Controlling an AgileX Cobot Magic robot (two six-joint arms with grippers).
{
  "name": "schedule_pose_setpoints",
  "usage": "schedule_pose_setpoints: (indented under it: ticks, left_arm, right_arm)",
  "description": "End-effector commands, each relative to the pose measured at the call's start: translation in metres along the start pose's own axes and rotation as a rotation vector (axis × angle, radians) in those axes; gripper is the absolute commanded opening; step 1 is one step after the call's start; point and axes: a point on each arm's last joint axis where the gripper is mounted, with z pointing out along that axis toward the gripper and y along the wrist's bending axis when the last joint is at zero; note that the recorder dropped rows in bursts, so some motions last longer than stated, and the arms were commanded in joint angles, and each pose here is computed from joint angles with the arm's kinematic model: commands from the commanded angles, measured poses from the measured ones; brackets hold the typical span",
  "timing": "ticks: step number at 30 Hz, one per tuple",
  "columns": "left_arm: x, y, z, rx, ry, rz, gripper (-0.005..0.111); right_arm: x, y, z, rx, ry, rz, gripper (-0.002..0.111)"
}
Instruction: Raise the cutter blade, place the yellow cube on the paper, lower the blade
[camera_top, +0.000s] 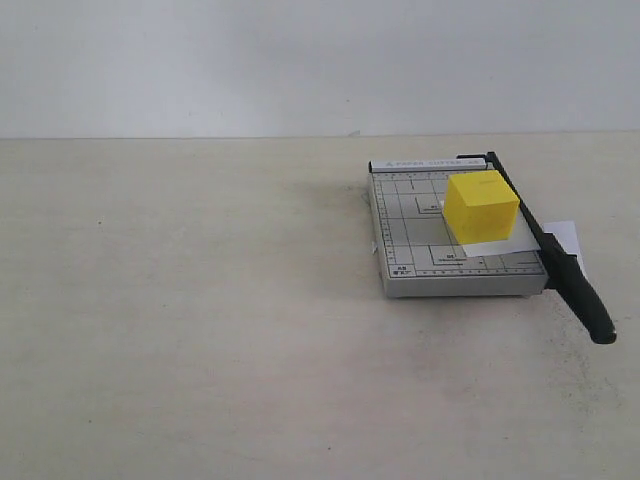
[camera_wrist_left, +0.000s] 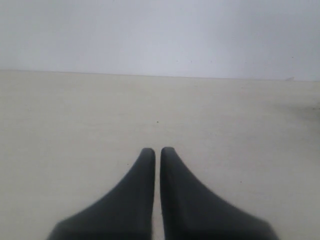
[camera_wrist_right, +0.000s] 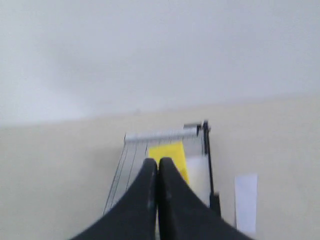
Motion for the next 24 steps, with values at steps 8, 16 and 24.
schedule_pose_setpoints:
  ticks: [8, 16, 24]
  left_arm:
    - [0.000, 0.000, 0.000, 0.007, -0.009, -0.020, 0.004]
    - [0.000, 0.000, 0.000, 0.007, -0.009, -0.020, 0.004]
    - [0.000, 0.000, 0.000, 0.007, -0.009, -0.020, 0.004]
  right_arm:
    - [0.039, -0.012, -0.038, 0.001, -0.236, -0.025, 0.000]
    - [0.052, -0.013, -0.035, 0.003, -0.152, -0.061, 0.000]
    - [0.085, -0.026, -0.033, 0.077, -0.127, -0.172, 0.000]
